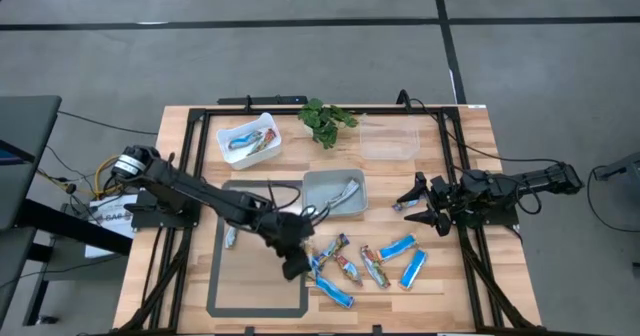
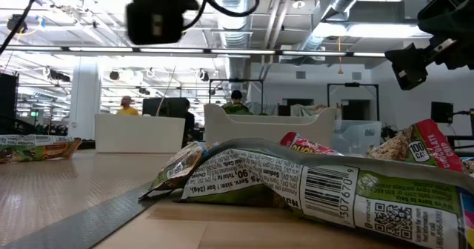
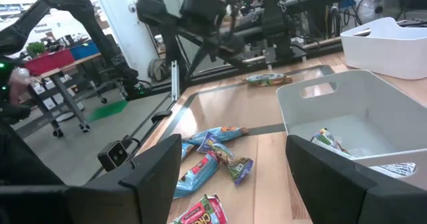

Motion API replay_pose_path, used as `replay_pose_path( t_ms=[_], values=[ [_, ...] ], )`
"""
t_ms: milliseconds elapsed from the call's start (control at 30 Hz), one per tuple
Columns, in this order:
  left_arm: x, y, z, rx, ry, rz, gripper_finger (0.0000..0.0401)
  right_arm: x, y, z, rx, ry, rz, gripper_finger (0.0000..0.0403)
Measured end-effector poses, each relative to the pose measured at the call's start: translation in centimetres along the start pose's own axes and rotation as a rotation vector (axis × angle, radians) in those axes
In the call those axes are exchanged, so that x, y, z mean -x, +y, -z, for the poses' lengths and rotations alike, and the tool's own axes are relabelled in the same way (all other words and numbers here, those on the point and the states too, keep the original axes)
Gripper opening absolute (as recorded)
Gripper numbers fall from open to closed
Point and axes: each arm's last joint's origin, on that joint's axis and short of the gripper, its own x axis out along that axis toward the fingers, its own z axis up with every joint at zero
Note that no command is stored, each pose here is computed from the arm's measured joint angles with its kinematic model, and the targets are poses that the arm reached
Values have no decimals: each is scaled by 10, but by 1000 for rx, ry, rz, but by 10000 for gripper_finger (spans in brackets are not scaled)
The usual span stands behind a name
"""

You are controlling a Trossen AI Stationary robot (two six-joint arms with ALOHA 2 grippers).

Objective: Pick and place Granola Bars by type
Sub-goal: Put the yellow granola bar into the gray bin

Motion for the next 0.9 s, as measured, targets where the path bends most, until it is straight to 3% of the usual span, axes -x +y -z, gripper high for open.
replay_pose_path(
  t_ms=[233, 500, 667, 900],
  values=[
    [-2, 2, 17, 114, 73, -102, 169, 0, 0, 0, 0, 0, 0, 265],
    [6, 23, 33, 328, 150, -381, 169, 0, 0, 0, 0, 0, -1, 265],
    [26, 33, 44, 437, 191, -566, 169, 0, 0, 0, 0, 0, 0, 265],
    [71, 34, 52, 526, 114, -722, 169, 0, 0, 0, 0, -2, 0, 265]
  ],
)
